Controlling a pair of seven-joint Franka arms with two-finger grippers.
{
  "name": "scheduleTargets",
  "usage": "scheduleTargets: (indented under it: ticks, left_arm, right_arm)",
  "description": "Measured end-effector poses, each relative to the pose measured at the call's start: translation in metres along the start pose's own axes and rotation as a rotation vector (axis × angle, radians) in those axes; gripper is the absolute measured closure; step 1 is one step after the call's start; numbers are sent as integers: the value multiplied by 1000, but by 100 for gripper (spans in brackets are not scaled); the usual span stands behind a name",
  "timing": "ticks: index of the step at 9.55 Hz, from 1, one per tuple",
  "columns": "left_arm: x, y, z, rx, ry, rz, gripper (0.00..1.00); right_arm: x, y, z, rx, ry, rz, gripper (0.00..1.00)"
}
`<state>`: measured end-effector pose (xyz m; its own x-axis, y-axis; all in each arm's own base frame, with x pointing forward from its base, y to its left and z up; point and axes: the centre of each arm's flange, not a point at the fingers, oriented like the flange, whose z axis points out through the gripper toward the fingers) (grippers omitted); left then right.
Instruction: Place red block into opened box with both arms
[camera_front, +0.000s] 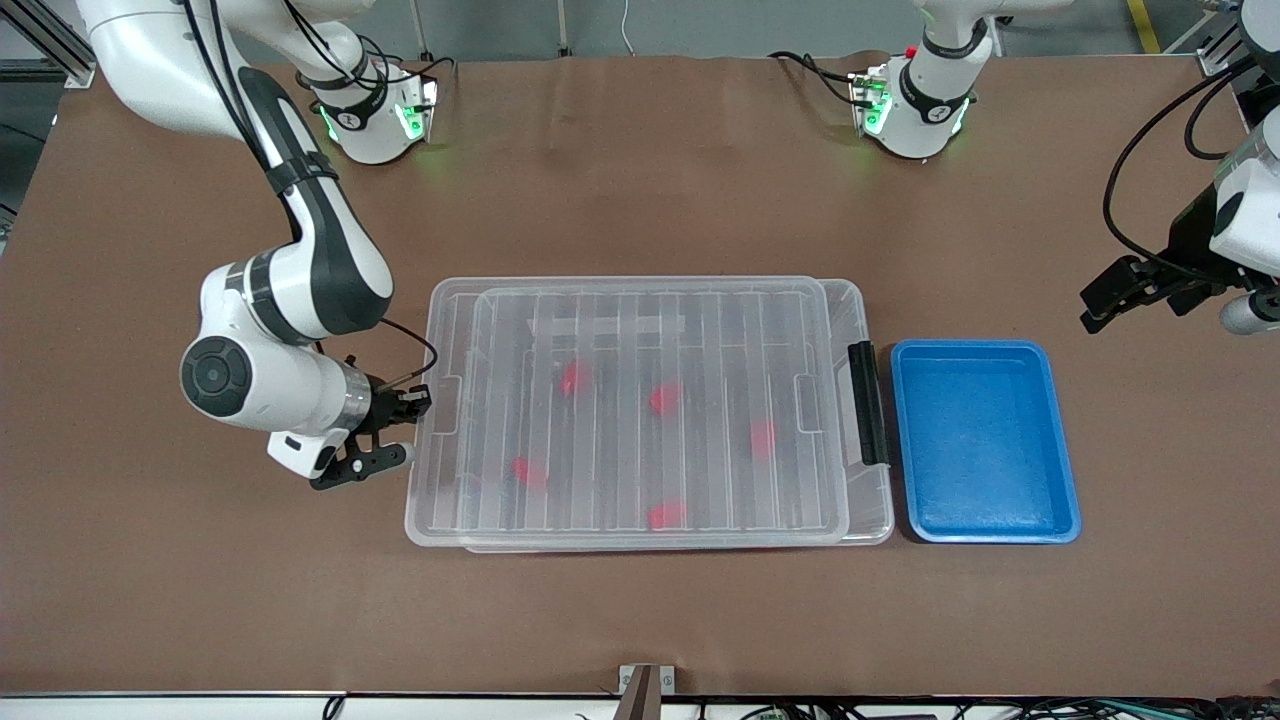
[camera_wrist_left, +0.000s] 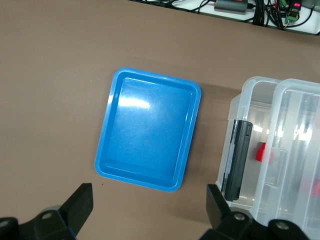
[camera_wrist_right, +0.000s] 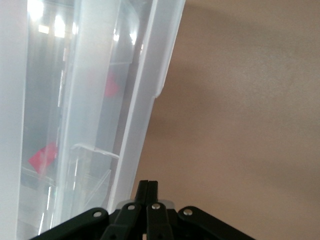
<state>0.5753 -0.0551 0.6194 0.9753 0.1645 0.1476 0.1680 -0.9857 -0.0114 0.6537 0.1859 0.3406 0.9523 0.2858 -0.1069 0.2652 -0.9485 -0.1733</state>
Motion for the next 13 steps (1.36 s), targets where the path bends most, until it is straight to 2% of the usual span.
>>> scheduleTargets:
  ticks: [2,3,5,6,8,9,11,13]
  left_arm:
    - [-5,-2,-8,12,-44,33,0]
    - [-6,-3,-11,16,-60,41,0]
    - [-5,0,-7,18,-74,46,0]
    - [-4,0,-4,19,-79,45,0]
    - [-1,2,5,21,-95,48,0]
    - [0,4,12,23,-106,49,0]
    - [3,3,13,23,-105,47,0]
    - [5,1,6,19,-92,43,0]
  right_arm:
    - [1,5,0,-2,-3,15,97]
    - [2,10,-9,-14,5,78,85]
    - [-11,30,-79,-151,88,307,54]
    - [-30,38,-126,-190,121,402,38]
    - [-86,69,-217,-202,169,528,9]
    - [-123,86,-256,-203,158,571,0]
    - [-194,96,-310,-174,108,557,0]
    - [-227,132,-329,-133,111,479,0]
